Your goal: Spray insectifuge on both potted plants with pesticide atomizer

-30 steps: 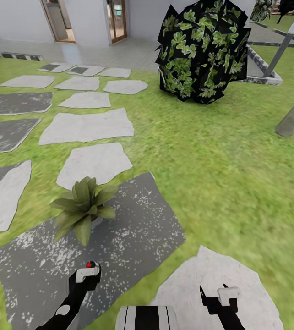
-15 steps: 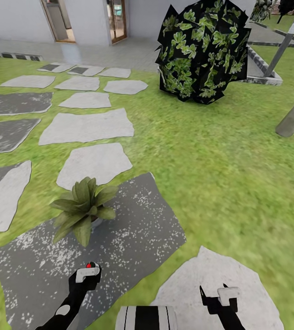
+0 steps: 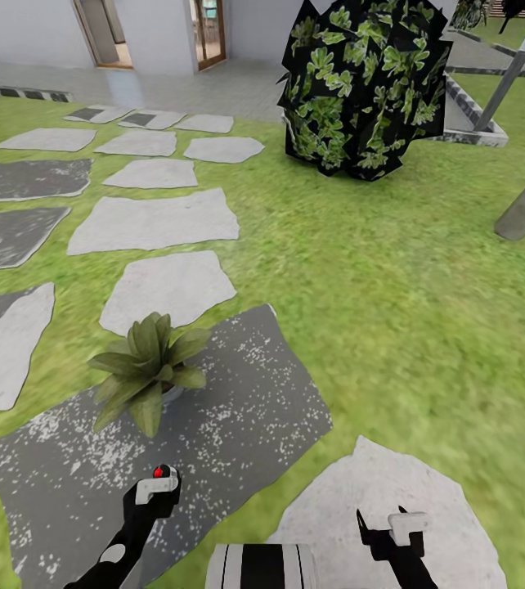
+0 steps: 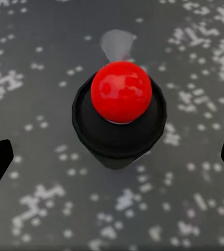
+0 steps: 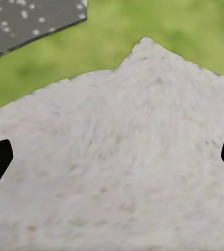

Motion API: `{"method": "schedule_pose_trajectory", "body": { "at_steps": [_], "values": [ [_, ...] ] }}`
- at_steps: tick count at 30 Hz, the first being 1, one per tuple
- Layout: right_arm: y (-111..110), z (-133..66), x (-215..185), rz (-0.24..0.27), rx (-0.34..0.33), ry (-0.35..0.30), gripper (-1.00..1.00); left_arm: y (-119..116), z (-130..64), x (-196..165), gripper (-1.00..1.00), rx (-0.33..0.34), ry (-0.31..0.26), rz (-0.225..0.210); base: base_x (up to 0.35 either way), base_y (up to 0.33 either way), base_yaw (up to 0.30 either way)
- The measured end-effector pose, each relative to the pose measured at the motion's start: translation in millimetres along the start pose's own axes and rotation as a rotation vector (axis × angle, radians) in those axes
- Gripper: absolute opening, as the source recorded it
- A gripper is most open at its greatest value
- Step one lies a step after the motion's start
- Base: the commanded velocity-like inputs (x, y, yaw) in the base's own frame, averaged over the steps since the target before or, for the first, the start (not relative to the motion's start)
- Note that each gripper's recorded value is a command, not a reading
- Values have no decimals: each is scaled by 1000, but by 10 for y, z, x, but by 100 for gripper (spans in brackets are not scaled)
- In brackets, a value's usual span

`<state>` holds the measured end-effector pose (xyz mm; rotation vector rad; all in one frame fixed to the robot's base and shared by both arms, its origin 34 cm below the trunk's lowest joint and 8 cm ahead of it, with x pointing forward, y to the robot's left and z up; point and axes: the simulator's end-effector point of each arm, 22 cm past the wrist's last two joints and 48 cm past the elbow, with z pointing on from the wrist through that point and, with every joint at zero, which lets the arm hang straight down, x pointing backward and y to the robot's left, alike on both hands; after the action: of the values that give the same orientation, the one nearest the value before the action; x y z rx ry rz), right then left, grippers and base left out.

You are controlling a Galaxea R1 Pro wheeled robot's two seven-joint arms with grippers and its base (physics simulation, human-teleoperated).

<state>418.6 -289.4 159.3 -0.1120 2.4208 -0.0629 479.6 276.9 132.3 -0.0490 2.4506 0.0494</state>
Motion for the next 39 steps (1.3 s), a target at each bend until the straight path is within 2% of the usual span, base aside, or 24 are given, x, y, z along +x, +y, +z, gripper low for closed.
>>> {"method": "schedule_pose_trajectory", "body": {
  "at_steps": [39],
  "values": [
    [0, 0, 0, 0, 0, 0, 100, 12, 0, -7, 100, -1, -3, 1, 14, 0, 0]
  ]
}}
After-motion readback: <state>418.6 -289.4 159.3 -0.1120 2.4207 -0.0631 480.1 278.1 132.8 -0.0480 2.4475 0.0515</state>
